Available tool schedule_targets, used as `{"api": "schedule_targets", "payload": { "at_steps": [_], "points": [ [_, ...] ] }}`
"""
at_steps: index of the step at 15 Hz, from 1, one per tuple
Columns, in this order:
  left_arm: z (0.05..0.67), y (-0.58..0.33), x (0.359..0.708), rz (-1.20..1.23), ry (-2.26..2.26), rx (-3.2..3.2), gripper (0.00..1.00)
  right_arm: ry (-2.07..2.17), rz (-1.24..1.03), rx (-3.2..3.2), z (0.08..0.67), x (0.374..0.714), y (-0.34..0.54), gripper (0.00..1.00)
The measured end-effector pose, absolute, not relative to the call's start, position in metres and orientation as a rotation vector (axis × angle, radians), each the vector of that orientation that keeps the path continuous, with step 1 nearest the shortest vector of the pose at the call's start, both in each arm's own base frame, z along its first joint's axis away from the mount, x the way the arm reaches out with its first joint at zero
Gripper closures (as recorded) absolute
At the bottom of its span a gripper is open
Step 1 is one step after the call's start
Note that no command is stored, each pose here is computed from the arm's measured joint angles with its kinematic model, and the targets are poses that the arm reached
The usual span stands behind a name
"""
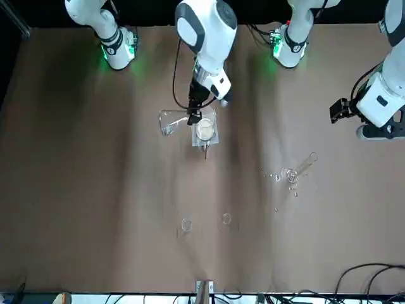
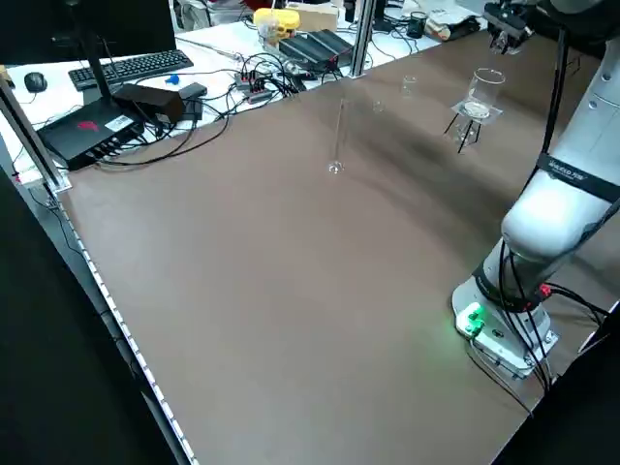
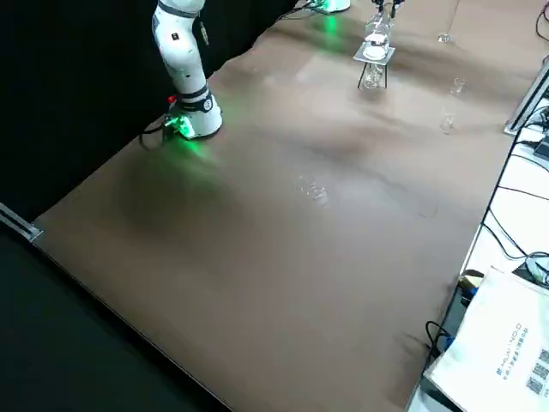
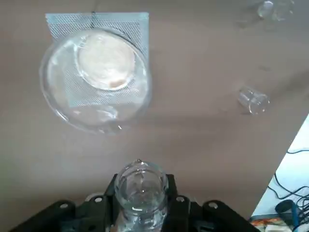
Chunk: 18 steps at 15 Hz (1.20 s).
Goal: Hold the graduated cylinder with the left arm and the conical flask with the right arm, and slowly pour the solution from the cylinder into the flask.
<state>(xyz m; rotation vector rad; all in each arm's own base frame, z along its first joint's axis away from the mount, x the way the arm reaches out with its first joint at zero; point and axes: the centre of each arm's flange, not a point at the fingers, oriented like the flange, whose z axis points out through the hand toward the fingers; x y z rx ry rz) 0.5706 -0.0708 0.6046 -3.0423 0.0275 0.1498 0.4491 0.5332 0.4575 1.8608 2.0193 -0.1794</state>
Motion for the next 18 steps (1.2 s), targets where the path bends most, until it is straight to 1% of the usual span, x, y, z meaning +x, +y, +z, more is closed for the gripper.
{"api": "schedule_targets", "payload": {
  "at_steps": [3,4,9,14,18],
  "points": [
    [0.604,-0.072,0.571,0.151,0.035,-3.042,0.0,2.025,-0.156,1.959,0.485,0.478,0.499,0.61],
    [0.604,-0.071,0.571,0.151,0.037,-3.042,0.0,2.044,-0.13,2.028,0.503,0.501,0.47,0.61],
    [0.603,-0.071,0.571,0.156,0.038,-3.042,0.0,2.149,-0.07,2.145,0.541,0.553,0.388,0.61],
    [0.603,-0.072,0.573,0.128,0.042,-3.045,0.0,2.26,-0.038,2.147,0.55,0.59,0.323,0.61],
    [0.598,-0.076,0.57,0.078,0.059,-3.048,0.0,2.382,0.021,2.212,0.543,0.621,0.252,0.61]
  ]
}}
